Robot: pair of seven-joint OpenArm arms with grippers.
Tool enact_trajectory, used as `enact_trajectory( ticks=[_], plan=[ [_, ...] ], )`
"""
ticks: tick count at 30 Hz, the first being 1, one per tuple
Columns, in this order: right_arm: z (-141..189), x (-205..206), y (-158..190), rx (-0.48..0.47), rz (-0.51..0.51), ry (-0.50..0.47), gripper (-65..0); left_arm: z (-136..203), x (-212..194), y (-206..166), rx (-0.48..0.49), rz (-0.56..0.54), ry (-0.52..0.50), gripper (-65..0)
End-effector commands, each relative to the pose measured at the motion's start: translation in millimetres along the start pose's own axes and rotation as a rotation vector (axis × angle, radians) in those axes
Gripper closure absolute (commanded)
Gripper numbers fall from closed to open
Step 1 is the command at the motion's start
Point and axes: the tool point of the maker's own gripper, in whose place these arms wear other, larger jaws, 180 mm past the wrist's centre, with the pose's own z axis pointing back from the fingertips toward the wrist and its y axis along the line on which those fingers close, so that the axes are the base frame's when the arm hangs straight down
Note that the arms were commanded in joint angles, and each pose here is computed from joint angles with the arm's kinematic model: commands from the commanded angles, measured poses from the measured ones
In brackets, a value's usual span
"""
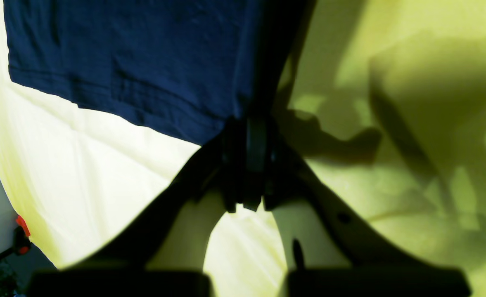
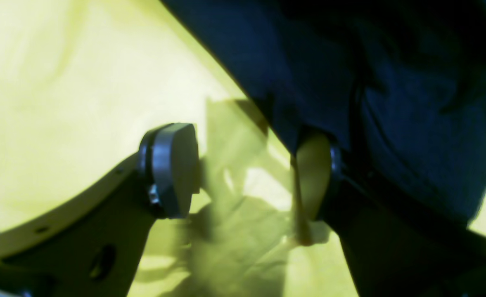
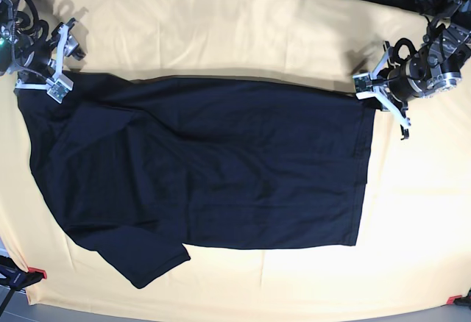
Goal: Fold the T-shirt properly
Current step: 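Grasp the collar-side edge of the shirt with both grippers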
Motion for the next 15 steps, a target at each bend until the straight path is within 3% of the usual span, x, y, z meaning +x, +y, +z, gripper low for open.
enact_trajectory(
  ticks=[1,6,9,12,15],
  plan=[
    [7,5,-13,-0.040,0.025,-0.012,-40.6,6,-2,14,0.035,-0.017,0.009,0.0],
    [7,4,-17,-0.061,0.038,-0.007,-41.2,6,-2,14,0.036,-0.017,0.008,0.0],
    [8,7,-29,-0.130,0.064,-0.020,-47.0,6,-2,14,0.036,-0.017,0.008,0.0],
    [11,9,-44,-0.213,0.055,-0.029,-46.9,6,-2,14,0.035,-0.017,0.008,0.0],
    [11,9,-44,-0.218,0.054,-0.029,-46.9,6,-2,14,0.036,-0.017,0.007,0.0]
  ],
)
